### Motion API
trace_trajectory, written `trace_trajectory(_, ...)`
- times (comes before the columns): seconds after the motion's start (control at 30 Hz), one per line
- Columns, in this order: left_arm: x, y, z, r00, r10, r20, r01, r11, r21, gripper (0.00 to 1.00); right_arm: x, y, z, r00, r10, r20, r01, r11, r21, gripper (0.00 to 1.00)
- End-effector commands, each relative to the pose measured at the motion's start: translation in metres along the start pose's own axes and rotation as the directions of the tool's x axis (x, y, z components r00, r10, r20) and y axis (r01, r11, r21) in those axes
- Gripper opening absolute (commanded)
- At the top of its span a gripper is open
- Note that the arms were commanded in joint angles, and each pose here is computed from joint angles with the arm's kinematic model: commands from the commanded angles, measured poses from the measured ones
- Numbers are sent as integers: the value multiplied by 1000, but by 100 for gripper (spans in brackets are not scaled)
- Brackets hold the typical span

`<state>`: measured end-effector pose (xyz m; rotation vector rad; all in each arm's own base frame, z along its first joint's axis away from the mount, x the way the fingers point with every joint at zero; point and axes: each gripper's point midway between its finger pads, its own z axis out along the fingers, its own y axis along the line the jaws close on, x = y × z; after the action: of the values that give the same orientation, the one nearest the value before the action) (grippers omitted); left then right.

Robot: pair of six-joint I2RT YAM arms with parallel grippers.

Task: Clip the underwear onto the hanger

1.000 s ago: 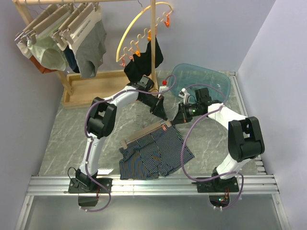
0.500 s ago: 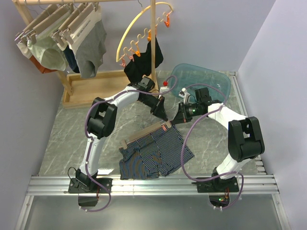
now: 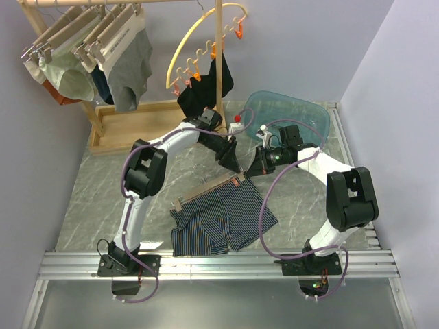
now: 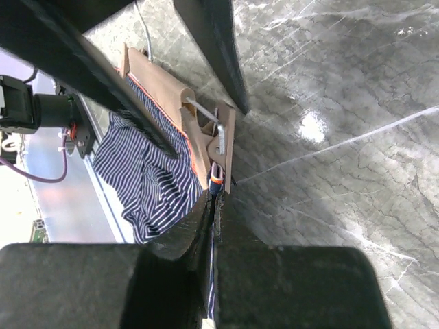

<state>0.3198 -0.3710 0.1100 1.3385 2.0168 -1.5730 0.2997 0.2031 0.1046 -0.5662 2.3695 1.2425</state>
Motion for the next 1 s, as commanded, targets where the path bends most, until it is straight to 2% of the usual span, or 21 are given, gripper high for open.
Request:
trace_trajectory(0.0,-52,-18,-27,987,145,65,-141,988,-63,53,-25,11,-11,993,-94,70,95,995,-7,0)
trace_trajectory(0.07,-63,-17,-35,983,167,81,-158,982,-100,61,-24,10,-12,993,-100,65,101,995,-2,0)
trace_trajectory(0.1,-71,-22,-43,978,187,95,-175,977,-121,69,-23,10,-12,993,-102,63,103,995,-1,0)
trace_trajectory(0.2,-92,-30,-66,964,234,128,-207,959,-196,80,-20,9,-13,992,-117,57,116,993,8,0)
trace_trajectory(0.37,-94,-45,-110,961,218,171,-157,937,-313,80,-10,2,-13,991,-133,28,132,991,31,0)
trace_trajectory(0.53,-39,-61,-147,969,205,135,-121,878,-463,80,-3,-3,-13,989,-146,15,145,988,53,0)
trace_trajectory(0.7,48,-70,-146,996,68,53,-39,903,-427,79,0,-1,-15,985,-171,8,170,983,63,0)
trace_trajectory(0.8,85,-70,-143,999,14,42,4,916,-402,78,-2,2,-18,979,-203,12,202,976,77,0)
trace_trajectory(0.97,114,-58,-135,999,-21,29,30,918,-395,76,-2,8,-20,969,-247,3,245,965,91,0)
